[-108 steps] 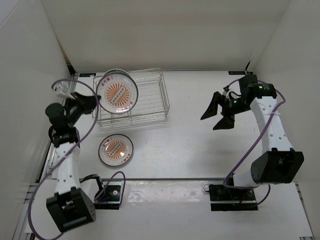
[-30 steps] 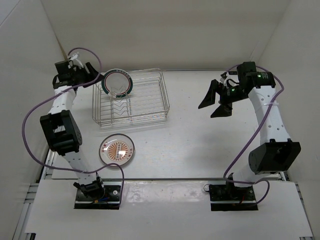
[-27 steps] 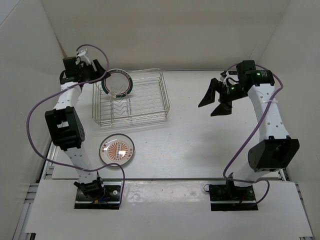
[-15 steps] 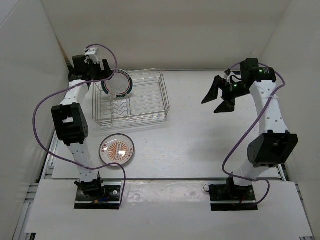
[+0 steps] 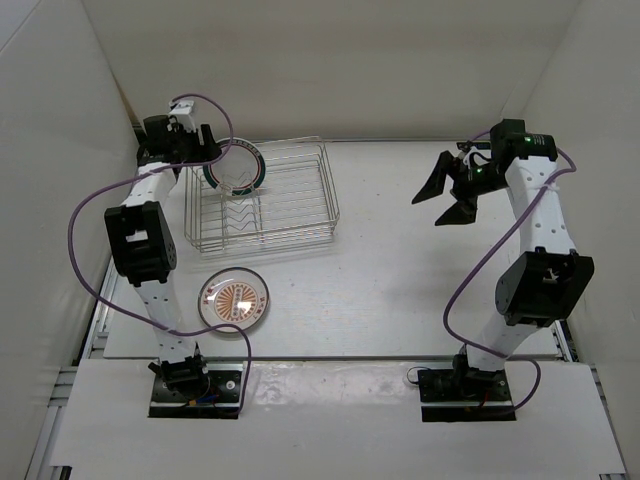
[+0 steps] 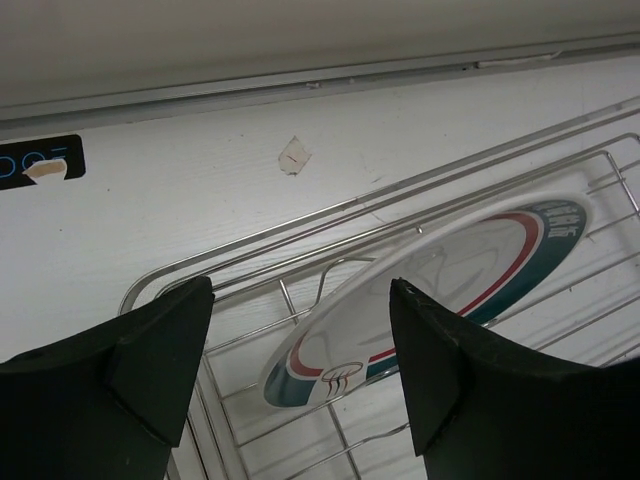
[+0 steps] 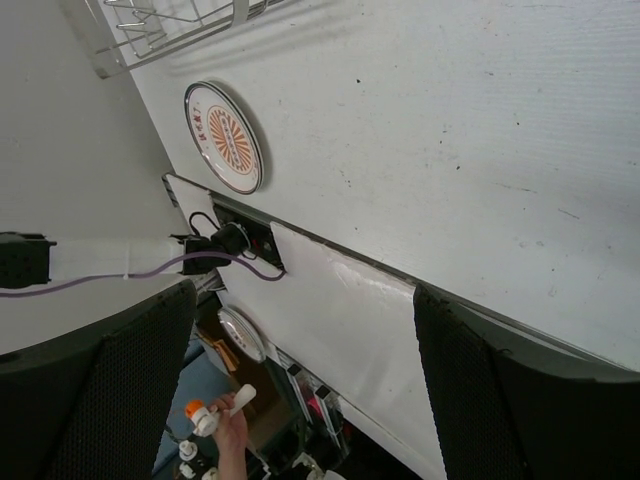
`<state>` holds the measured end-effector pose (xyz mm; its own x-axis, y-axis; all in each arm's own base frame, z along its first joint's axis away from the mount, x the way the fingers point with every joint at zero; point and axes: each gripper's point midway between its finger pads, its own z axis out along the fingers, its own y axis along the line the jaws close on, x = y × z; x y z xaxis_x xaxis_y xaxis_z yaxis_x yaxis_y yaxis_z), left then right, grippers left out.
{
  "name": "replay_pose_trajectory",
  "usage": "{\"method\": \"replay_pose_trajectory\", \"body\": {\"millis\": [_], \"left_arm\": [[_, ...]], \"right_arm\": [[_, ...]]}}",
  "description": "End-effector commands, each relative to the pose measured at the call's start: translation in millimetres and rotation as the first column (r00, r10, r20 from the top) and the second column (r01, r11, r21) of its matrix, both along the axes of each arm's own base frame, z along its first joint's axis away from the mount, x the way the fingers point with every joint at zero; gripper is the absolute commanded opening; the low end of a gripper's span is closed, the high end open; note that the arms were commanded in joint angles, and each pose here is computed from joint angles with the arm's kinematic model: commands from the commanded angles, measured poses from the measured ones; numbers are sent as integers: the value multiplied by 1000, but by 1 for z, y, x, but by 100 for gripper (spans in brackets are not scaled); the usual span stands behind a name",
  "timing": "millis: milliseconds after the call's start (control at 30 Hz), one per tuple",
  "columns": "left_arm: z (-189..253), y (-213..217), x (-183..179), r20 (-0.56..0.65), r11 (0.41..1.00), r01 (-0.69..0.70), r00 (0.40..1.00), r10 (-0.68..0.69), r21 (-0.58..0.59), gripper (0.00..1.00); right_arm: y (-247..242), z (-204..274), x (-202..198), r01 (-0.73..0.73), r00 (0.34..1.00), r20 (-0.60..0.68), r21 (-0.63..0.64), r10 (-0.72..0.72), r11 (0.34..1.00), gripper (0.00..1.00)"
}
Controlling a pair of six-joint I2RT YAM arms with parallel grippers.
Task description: Unload the plates from the dish rack
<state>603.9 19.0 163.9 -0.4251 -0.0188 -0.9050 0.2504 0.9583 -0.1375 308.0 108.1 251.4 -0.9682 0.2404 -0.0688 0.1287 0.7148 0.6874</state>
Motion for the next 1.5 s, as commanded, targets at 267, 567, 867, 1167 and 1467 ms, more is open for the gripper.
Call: {"method": "replay_pose_trajectory", "body": {"millis": [267, 567, 867, 1167, 1467], "left_arm": [[22, -16, -13, 91, 985, 168, 982, -165, -33, 44], [31, -5, -18, 95, 981, 186, 979, -180, -56, 10], [107, 19, -1, 285, 987, 112, 956, -75, -115, 0], [222, -15, -25, 546, 965, 132, 838, 14, -227, 0], [238, -66, -89, 317, 793, 140, 946, 69, -593, 0]], "right_arm": [[-2, 1, -35, 30, 972, -234, 91, -7, 995, 90], [-4, 4, -32, 53, 967, -253, 126, -20, 991, 90], [-6, 5, -33, 60, 964, -264, 137, -22, 989, 90], [-5, 16, -43, 62, 972, -235, 136, -29, 989, 90], [25, 69, -31, 19, 997, -78, 345, 9, 939, 90]]}}
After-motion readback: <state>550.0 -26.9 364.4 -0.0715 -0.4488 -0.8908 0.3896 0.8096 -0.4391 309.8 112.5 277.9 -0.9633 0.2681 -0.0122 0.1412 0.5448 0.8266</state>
